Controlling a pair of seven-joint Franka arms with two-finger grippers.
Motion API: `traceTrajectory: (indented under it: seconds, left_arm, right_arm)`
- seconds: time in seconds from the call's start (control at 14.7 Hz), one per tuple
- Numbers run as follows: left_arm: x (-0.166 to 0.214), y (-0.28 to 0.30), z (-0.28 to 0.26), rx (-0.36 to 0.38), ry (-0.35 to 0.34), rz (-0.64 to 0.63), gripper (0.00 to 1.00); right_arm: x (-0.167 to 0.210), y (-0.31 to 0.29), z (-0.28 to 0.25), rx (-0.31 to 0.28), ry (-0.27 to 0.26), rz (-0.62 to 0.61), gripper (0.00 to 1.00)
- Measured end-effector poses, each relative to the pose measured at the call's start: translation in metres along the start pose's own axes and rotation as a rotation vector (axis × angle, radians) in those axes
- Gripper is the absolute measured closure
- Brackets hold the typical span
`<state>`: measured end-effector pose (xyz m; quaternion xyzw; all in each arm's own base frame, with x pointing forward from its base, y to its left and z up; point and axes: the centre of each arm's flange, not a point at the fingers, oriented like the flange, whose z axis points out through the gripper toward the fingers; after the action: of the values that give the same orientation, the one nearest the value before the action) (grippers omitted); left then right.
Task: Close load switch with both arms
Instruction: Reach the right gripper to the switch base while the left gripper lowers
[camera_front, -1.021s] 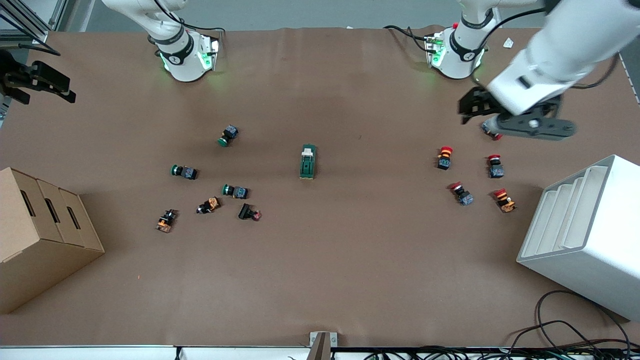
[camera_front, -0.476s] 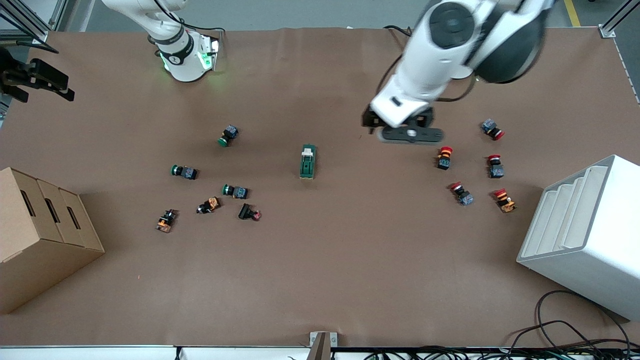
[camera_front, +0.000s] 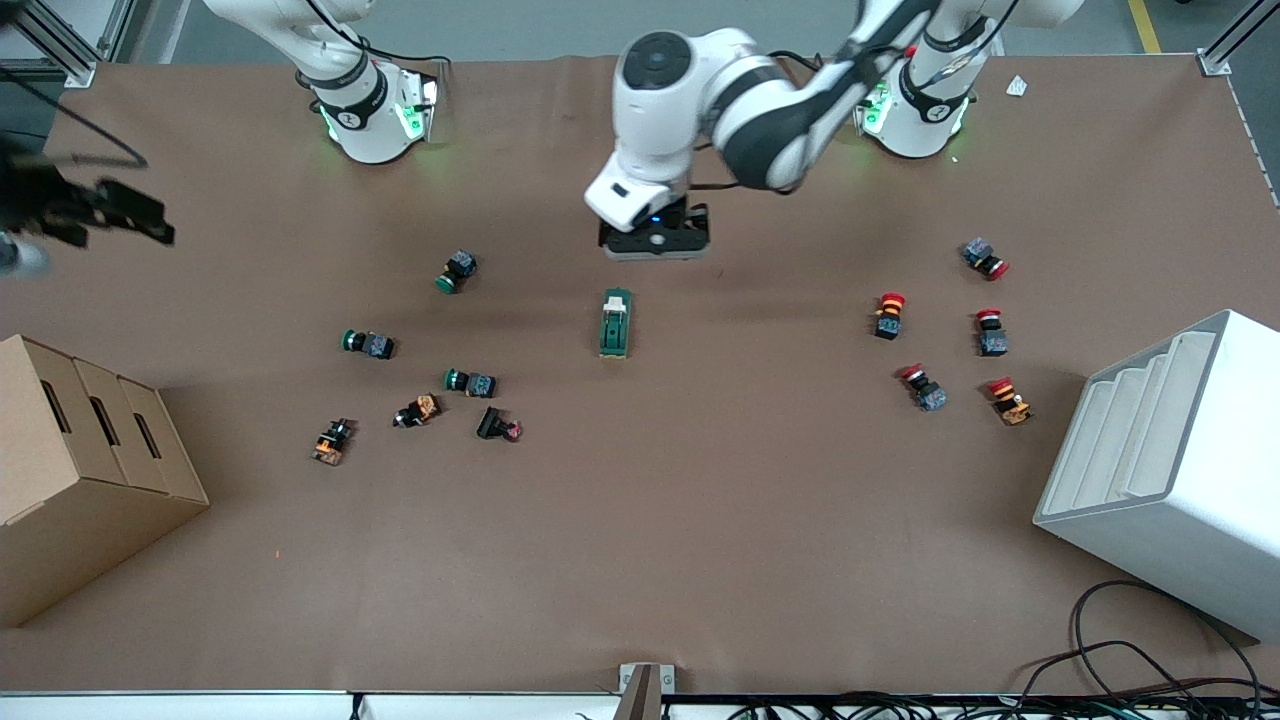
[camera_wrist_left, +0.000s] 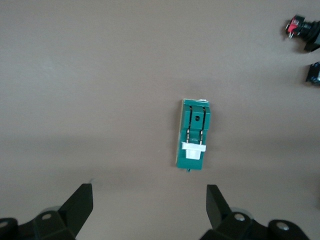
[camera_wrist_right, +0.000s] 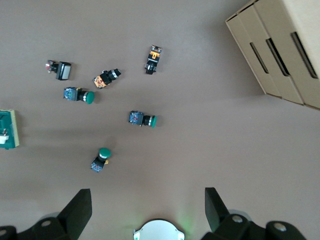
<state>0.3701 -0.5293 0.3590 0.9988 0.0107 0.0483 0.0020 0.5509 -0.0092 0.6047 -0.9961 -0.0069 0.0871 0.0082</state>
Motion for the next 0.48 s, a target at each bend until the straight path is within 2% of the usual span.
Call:
traceTrajectory:
  seconds: [0.2, 0.34, 0.48]
  left_arm:
    - [-0.041, 0.033, 0.057, 0.021, 0.115, -0.011, 0.00]
    - [-0.068, 0.047, 0.088, 0.025, 0.179, -0.002, 0.00]
    - [-0.091, 0.056, 0.106, 0.028, 0.227, 0.022, 0.00]
  right_arm:
    - [0.024, -0.008, 0.035, 0.016, -0.058, 0.024, 0.00]
    - [0.028, -0.025, 0.047, 0.055, -0.067, 0.123, 0.00]
    - [0.031, -0.056, 0.057, 0.069, -0.068, 0.223, 0.00]
